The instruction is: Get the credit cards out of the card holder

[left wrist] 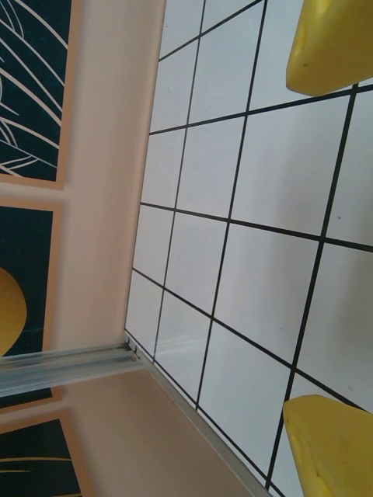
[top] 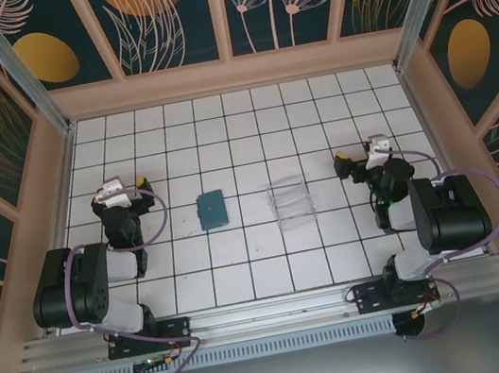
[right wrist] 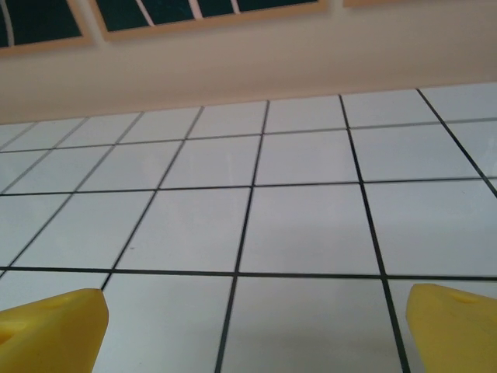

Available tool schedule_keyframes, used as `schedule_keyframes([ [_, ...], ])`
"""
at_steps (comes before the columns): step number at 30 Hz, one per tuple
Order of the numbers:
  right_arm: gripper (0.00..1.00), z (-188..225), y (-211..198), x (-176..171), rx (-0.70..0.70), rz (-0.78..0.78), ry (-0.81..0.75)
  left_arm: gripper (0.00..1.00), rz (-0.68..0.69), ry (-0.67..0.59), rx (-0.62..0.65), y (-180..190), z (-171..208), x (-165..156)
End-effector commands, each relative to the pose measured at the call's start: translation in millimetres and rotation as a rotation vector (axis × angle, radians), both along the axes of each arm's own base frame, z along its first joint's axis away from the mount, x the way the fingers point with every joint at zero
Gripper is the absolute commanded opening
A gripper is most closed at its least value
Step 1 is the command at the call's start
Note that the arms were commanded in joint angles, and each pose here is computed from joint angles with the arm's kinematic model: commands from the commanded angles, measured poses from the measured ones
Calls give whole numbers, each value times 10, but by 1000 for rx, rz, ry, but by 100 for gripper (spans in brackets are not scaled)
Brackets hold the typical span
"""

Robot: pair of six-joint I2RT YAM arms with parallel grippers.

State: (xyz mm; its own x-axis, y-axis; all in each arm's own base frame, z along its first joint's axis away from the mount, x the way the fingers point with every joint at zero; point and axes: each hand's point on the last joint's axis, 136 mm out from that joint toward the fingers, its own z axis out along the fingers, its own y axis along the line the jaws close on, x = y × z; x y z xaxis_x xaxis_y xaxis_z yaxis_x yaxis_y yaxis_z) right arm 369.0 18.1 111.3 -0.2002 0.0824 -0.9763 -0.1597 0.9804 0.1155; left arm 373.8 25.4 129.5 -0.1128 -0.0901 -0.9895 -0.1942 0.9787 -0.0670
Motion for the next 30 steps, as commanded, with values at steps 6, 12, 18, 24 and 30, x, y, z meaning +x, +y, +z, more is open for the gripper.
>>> schedule_keyframes([
  [6, 98, 234, -65, 239, -10, -81, 100, 98, 45, 24, -4, 35, 399, 120],
  [12, 93, 388, 164, 176, 29, -38, 263, 99, 4, 76, -116, -198, 547, 165],
  [18, 82, 454, 511, -39, 113, 32, 432, 99, -125, 173, -216, -584, 643, 197],
  [24, 69, 328, 984, -341, 101, 162, 633, 97, -240, 320, -324, -899, 574, 148],
  [30, 53, 130, 1303, -512, -2, 225, 773, 96, -336, 407, -393, -1151, 507, 73],
])
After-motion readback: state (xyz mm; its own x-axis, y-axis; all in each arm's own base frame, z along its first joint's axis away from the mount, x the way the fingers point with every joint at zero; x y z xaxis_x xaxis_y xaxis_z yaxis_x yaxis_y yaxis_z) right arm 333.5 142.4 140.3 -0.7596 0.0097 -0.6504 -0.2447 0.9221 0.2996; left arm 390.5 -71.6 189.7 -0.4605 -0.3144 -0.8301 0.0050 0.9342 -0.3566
